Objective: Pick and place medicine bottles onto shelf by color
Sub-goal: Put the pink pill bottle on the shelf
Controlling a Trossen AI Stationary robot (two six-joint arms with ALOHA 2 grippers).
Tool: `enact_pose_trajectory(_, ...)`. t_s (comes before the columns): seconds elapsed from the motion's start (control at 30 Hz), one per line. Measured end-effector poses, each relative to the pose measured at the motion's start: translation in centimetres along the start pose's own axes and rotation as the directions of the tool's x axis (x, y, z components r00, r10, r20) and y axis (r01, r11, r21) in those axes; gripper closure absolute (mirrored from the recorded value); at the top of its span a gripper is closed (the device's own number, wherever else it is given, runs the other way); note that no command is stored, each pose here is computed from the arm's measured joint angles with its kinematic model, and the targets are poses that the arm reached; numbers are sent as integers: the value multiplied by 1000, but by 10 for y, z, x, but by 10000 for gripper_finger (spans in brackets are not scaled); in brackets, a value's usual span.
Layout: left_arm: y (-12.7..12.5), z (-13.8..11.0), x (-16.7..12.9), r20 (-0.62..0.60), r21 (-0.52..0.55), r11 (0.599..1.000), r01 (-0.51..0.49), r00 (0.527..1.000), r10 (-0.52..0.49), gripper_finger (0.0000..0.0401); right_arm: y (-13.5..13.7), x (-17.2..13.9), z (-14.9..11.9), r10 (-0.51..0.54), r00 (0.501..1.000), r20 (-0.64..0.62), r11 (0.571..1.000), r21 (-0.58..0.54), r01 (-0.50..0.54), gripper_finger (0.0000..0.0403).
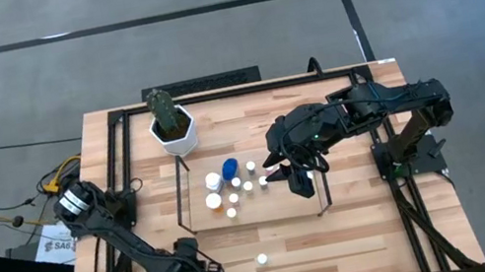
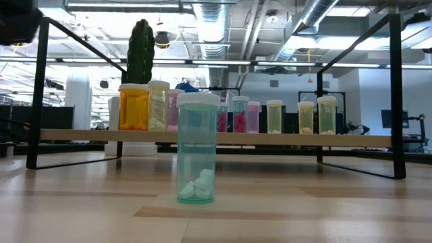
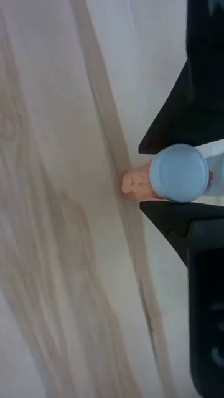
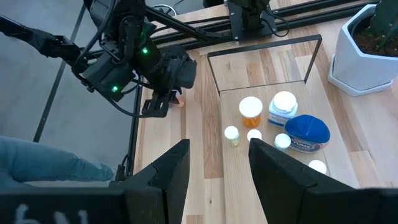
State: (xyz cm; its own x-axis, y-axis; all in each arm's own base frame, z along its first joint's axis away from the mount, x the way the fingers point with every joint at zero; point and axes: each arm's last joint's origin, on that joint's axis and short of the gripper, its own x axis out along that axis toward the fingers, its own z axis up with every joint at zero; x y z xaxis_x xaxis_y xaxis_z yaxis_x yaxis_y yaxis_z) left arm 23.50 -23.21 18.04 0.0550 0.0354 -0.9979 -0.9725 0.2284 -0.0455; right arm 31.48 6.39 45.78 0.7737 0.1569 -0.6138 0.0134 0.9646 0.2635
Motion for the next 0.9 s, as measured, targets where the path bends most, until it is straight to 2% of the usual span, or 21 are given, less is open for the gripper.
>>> enact_pose_trajectory(0.27,-14,15,-5,-7,66,998,22,1000,-22,296,0,0,0,0,1000,0,1000,0,0,217)
enact_pose_trajectory(0.47,-37,34,-19,2,151,983,103,994,-105,296,0,0,0,0,1000,0,1000,0,0,217)
enact_pose_trajectory(0.9,-83,85,-55,-56,367,883,292,955,-292,296,0,0,0,0,1000,0,1000,0,0,217)
